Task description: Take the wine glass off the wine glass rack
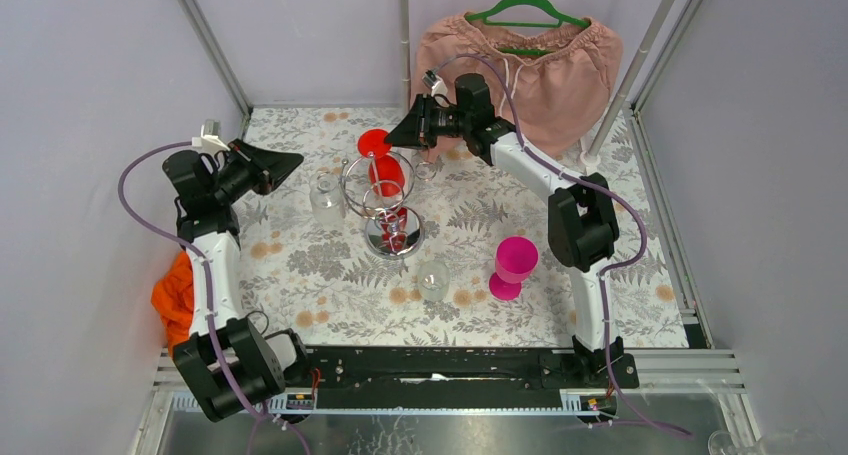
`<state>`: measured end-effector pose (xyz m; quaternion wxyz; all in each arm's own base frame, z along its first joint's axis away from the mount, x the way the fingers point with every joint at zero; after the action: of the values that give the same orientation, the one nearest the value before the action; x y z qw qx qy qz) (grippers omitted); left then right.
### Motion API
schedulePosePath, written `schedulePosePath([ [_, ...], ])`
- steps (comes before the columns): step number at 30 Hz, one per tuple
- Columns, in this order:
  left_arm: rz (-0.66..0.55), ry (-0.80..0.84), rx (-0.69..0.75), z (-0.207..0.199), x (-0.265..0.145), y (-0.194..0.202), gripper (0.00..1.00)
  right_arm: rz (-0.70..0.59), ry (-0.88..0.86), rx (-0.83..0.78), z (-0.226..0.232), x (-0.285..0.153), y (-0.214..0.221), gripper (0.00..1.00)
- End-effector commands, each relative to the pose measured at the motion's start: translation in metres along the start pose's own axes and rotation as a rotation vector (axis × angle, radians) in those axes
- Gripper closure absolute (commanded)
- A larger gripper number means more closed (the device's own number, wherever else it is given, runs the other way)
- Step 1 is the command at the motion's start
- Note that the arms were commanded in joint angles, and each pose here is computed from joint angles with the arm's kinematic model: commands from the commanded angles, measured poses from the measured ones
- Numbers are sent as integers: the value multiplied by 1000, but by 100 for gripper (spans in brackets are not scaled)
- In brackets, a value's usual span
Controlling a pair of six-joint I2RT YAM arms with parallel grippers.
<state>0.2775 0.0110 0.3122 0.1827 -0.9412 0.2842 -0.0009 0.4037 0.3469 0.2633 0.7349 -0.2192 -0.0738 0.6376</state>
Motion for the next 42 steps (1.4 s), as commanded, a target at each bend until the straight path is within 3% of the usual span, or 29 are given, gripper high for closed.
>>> schedulePosePath([
  [1,2,29,56,-2,-6,3,79,-4,-71,-36,17,3,-6,76],
  [9,7,34,61,-5,-9,5,79,-15,-87,35,23,2,-8,89],
  [12,12,37,60,-5,-10,6,78,-21,-114,82,26,2,-9,100],
  [22,26,41,57,-5,-11,8,78,-44,-157,217,27,1,-11,100],
  [42,28,42,51,-1,-11,10,78,-86,-127,222,22,9,-29,100],
])
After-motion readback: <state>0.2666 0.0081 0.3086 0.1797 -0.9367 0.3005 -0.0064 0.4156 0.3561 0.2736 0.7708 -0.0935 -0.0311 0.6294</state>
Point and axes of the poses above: each gripper's point midway between its finger pads, its own x axis out along the fingers, its own z axis along the line the jaws close on, y = z × x, the point moved 7 cm from there along -x, back along the fingers, and after that the axes turned 1 degree about -x, right-handed, at the moved point
